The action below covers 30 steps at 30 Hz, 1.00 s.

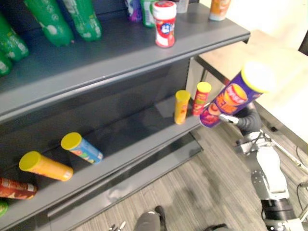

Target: Put the gum and the chips on the shelf.

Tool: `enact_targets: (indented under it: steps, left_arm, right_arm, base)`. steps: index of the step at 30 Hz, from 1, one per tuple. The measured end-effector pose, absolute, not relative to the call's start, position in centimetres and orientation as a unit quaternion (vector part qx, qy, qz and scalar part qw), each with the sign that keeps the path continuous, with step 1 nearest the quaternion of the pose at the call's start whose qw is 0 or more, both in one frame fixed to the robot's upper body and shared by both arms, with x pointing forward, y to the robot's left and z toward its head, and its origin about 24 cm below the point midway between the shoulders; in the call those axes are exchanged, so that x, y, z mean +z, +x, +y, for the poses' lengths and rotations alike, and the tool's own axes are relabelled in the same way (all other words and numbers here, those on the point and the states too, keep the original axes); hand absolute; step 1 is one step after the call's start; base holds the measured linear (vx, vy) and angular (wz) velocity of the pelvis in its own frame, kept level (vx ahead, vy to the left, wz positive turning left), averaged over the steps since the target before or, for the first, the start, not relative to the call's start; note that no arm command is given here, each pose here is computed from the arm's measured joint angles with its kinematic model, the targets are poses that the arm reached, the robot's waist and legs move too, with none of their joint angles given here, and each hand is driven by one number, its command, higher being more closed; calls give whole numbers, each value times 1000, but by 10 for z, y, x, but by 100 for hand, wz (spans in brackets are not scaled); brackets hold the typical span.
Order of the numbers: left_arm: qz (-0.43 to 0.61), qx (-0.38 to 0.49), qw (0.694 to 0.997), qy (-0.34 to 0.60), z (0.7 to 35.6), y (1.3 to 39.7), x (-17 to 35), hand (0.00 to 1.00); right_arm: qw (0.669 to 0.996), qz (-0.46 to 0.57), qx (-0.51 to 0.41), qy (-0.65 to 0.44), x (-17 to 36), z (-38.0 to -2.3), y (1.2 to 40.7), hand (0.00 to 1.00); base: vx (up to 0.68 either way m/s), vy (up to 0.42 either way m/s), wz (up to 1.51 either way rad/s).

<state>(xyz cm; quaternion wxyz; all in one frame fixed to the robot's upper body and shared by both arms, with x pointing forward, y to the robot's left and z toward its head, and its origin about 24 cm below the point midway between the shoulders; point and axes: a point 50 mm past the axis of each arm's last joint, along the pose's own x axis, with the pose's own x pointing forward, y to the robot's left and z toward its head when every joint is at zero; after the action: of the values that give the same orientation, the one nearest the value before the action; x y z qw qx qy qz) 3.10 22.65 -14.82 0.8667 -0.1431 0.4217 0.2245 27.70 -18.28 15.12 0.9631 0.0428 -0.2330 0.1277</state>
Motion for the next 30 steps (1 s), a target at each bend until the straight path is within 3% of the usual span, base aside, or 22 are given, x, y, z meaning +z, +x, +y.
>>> enact_targets:
  steps: [7,12,17,30]
  left_arm:
    - [415,224,869,-151,222,34,-148,0]
    - [381,202,893,-129,231,64,-138,0]
    - [391,186,892,-133,223,66,-141,0]
    - [384,175,896,-139,217,73,-143,0]
  right_arm:
    - [955,-234,171,54,153,-164,284,100]
    - [962,-202,171,73,132,-163,275,100]
    - [959,-209,177,76,128,-159,270,100]
    - [957,-206,175,107,126,-160,267,100]
  base:
    - [8,8,3]
    - [46,23,118]
    - [86,-54,101]
    - [52,-216,27]
